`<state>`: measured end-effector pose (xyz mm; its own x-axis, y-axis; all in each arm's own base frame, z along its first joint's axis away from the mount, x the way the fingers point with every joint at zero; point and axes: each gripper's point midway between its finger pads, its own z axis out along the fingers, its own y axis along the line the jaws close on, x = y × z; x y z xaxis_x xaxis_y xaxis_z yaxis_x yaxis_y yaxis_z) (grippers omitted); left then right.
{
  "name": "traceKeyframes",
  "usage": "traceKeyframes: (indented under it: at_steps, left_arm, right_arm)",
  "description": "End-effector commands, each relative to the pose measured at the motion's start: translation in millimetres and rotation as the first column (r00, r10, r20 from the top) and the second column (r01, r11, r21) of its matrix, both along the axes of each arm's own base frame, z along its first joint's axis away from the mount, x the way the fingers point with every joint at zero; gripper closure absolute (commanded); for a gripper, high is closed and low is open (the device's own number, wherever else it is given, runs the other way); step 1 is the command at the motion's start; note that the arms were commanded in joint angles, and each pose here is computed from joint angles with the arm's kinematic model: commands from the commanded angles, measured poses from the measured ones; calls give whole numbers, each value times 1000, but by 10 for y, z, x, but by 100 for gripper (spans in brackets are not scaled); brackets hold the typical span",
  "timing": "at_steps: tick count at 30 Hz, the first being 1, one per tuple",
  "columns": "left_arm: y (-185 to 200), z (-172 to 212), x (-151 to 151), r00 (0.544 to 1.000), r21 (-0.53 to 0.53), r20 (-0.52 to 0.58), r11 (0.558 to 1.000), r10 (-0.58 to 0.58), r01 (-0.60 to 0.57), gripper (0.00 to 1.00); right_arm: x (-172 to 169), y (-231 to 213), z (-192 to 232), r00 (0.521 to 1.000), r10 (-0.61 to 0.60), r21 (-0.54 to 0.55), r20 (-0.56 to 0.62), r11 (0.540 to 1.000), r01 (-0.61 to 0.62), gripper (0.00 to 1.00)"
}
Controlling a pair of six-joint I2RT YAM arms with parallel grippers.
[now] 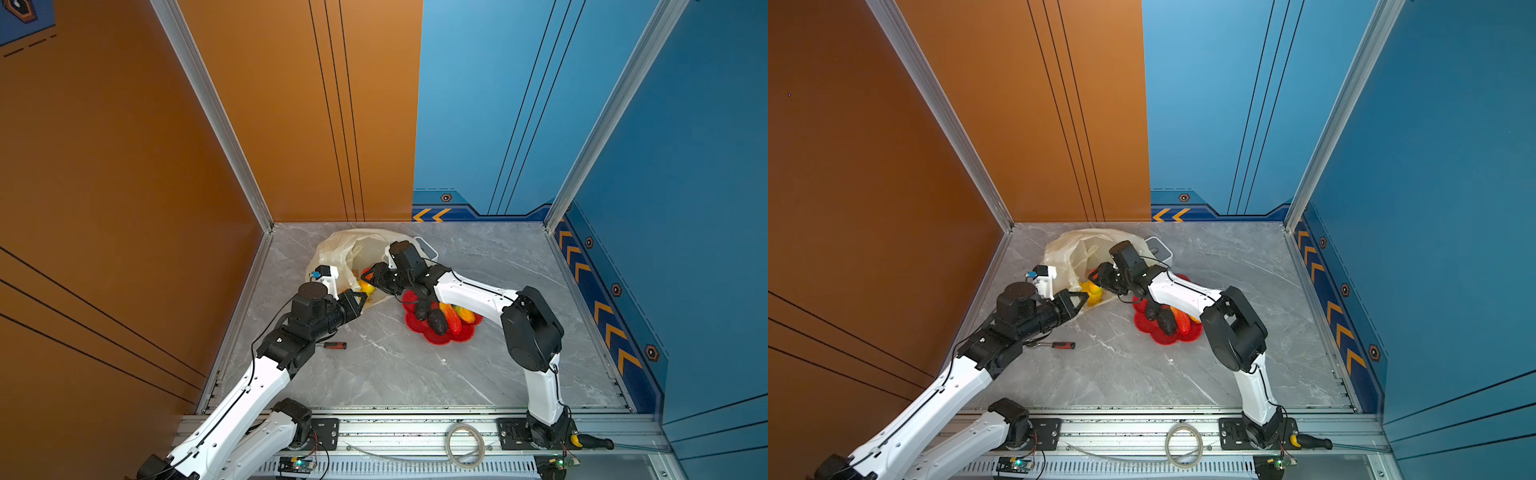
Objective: Place the fruits into the plastic bag
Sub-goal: 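Carry the mango with the right gripper into the bag mouth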
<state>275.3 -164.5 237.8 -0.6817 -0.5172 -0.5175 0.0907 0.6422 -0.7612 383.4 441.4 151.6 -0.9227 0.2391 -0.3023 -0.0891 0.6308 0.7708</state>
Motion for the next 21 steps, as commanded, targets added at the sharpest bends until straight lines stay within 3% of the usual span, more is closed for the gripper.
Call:
traceKeyframes:
  at_steps: [1, 12, 21]
  left_arm:
    - [-63, -14, -22, 1000, -24, 0, 999, -26, 26, 100]
    - [-78, -22, -28, 999, -30, -4, 999, -32, 31, 100]
    - [-70, -35, -24, 1000, -28, -6, 999, -26, 26, 100]
  right_arm:
    - [135, 62, -52, 999, -43, -12, 23, 999, 43, 50]
    - [365, -4, -454, 994, -103, -60, -18, 993, 102, 43]
    - [393, -8, -271, 996, -95, -24, 4, 995, 95, 29]
